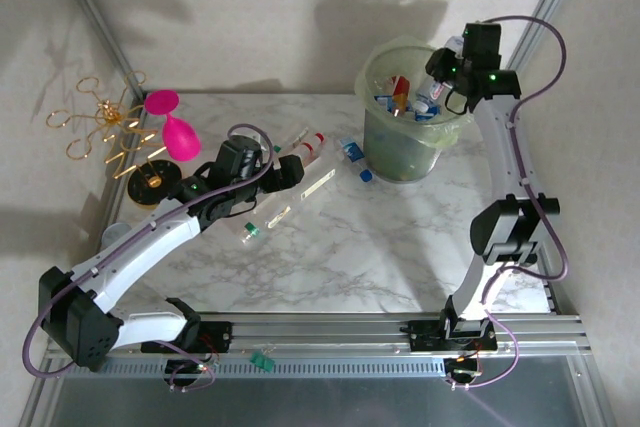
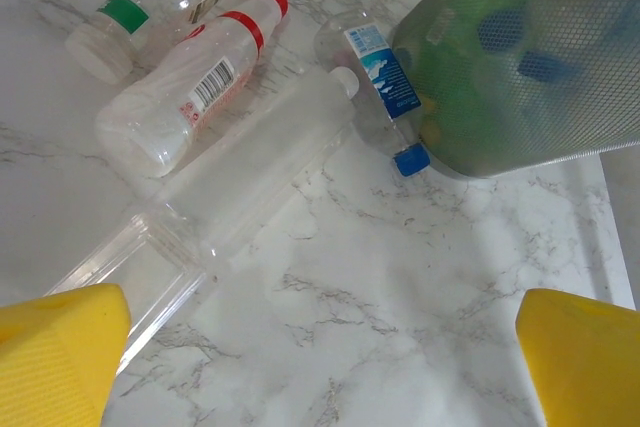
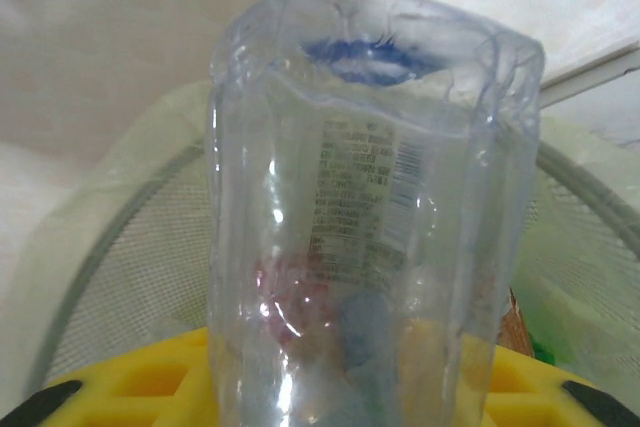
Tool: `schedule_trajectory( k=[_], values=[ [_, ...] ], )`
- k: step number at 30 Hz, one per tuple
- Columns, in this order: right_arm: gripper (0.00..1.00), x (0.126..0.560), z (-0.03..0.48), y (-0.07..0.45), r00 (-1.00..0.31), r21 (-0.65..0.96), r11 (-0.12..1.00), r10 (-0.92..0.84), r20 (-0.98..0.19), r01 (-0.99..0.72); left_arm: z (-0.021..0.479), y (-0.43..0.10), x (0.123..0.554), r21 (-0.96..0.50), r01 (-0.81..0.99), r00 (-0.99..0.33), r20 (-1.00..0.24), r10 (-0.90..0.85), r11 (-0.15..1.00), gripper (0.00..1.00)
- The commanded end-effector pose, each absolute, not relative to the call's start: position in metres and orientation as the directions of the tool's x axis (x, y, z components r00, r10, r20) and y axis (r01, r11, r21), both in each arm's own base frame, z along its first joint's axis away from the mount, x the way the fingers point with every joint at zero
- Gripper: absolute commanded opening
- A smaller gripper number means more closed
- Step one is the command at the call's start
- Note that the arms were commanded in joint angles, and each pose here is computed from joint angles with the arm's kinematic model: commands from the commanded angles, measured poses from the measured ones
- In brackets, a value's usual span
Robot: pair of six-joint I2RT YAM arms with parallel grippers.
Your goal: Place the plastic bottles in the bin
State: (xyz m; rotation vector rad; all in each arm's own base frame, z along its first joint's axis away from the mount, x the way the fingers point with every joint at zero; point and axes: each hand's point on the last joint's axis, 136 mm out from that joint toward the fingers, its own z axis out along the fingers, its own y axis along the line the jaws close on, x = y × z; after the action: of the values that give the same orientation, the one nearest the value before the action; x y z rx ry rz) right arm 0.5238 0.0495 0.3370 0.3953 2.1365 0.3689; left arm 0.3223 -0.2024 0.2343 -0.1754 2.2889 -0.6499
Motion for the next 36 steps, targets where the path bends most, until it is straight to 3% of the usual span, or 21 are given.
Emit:
schedule_trajectory(
  k=[1, 13, 16, 20, 23, 31, 36],
  values=[
    [0.34, 0.527, 0.33, 0.06, -0.57, 0.36, 0.925, 0.363, -0.738, 0.123, 0.247, -0.203, 0.327, -0.486, 0.096, -0.695, -0.658, -0.291, 0.869, 0.99],
    [0.4, 0.542, 0.241, 0.077, -0.692, 0.254, 0.955, 0.286, -0.663, 0.152, 0.253, -0.21, 0.331, -0.51, 0.118, -0.702, -0.65, -0.292, 0.852, 1.0],
    [0.48, 0.544, 0.235, 0.078, -0.709, 0.246, 0.956, 0.283, -0.646, 0.158, 0.258, -0.209, 0.332, -0.515, 0.116, -0.696, -0.653, -0.3, 0.85, 1.0],
    [0.69, 0.544, 0.262, 0.078, -0.683, 0.245, 0.959, 0.273, -0.678, 0.141, 0.263, -0.211, 0.332, -0.516, 0.123, -0.697, -0.653, -0.296, 0.848, 1.0],
    [0.79, 0.541, 0.299, 0.073, -0.628, 0.241, 0.961, 0.27, -0.73, 0.133, 0.269, -0.209, 0.333, -0.512, 0.124, -0.687, -0.662, -0.299, 0.85, 1.0],
    [0.87, 0.509, 0.378, 0.063, -0.487, 0.292, 0.948, 0.316, -0.814, 0.128, 0.279, -0.197, 0.33, -0.487, 0.105, -0.656, -0.689, -0.308, 0.867, 1.0],
    [0.88, 0.47, 0.412, 0.092, -0.448, 0.442, 0.895, 0.371, -0.814, -0.062, 0.276, -0.186, 0.324, -0.477, 0.079, -0.646, -0.694, -0.32, 0.875, 1.0]
  ],
)
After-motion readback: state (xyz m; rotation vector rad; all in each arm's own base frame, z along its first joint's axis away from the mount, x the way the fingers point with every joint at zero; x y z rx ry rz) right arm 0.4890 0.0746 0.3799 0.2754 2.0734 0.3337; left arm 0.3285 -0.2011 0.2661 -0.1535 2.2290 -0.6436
